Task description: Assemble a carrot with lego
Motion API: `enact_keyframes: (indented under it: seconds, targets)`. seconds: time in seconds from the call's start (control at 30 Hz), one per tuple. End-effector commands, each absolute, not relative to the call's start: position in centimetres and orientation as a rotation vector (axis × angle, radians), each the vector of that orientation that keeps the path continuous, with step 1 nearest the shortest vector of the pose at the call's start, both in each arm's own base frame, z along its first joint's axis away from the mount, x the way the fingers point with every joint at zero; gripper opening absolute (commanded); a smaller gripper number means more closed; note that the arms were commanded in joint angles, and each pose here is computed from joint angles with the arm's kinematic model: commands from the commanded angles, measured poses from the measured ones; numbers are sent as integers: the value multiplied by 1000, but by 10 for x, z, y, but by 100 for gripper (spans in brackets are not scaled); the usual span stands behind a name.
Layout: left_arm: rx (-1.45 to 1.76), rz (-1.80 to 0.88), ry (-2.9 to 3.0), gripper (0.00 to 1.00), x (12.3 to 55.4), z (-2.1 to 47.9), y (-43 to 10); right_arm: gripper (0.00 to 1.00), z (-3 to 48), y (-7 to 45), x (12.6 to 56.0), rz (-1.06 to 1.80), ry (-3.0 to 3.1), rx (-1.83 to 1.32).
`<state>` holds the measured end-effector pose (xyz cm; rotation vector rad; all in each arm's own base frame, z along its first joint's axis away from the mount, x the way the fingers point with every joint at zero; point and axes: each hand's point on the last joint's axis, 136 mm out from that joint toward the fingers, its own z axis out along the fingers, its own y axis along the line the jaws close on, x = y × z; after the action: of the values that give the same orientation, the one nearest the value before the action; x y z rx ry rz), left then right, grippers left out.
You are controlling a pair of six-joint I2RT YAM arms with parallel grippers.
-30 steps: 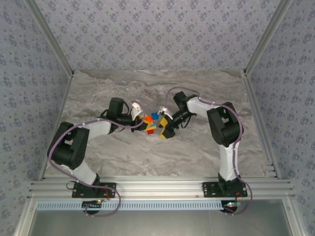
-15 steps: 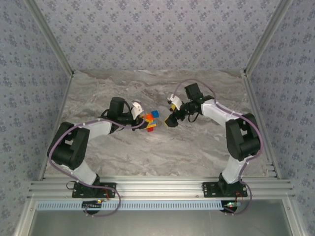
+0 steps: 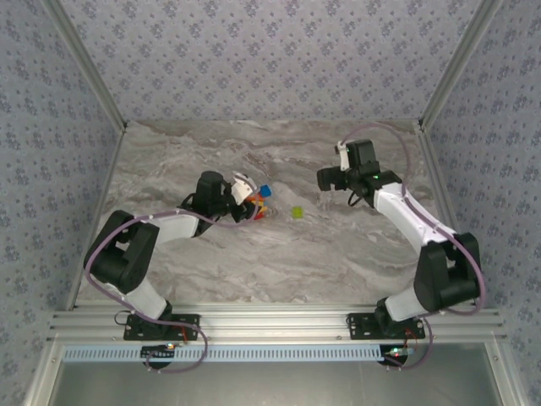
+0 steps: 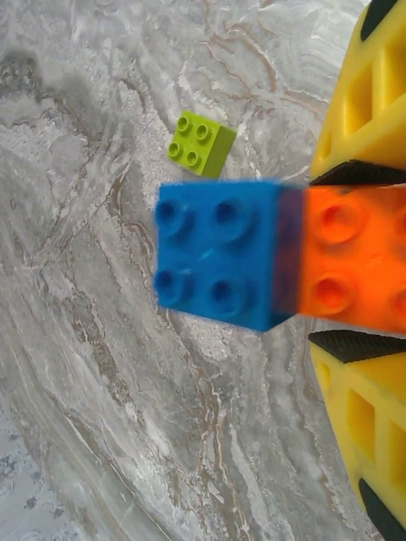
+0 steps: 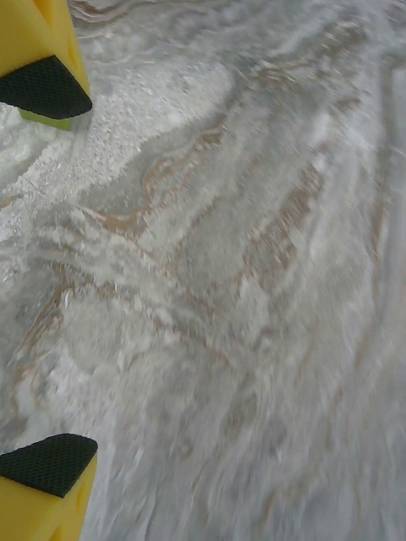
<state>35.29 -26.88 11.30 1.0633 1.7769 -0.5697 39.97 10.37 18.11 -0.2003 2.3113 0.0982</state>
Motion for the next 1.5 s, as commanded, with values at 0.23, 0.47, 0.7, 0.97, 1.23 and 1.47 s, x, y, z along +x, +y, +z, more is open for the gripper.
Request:
enact_keyframes:
  seconds: [0.23, 0.47, 0.7, 0.97, 1.23, 1.47]
  targets:
    - [948, -671, 1730, 54, 358, 138, -269, 100, 207, 77, 368, 68, 2230, 5]
    - [979, -702, 1750, 57, 347, 140, -268, 100, 227, 80, 353, 131, 2152, -9]
    - [1015, -800, 1758, 61, 327, 149, -271, 100, 233, 85, 348, 164, 2147, -30]
    - [960, -775, 1706, 61, 301, 189, -254, 100, 235, 75, 342, 220, 2132, 205]
    - [612, -546, 1781, 71, 304, 224, -197, 83, 184, 107, 347, 363, 2293, 206]
    - [329, -415, 1990, 75, 330, 173, -149, 98, 148, 139, 337, 102, 2500, 48]
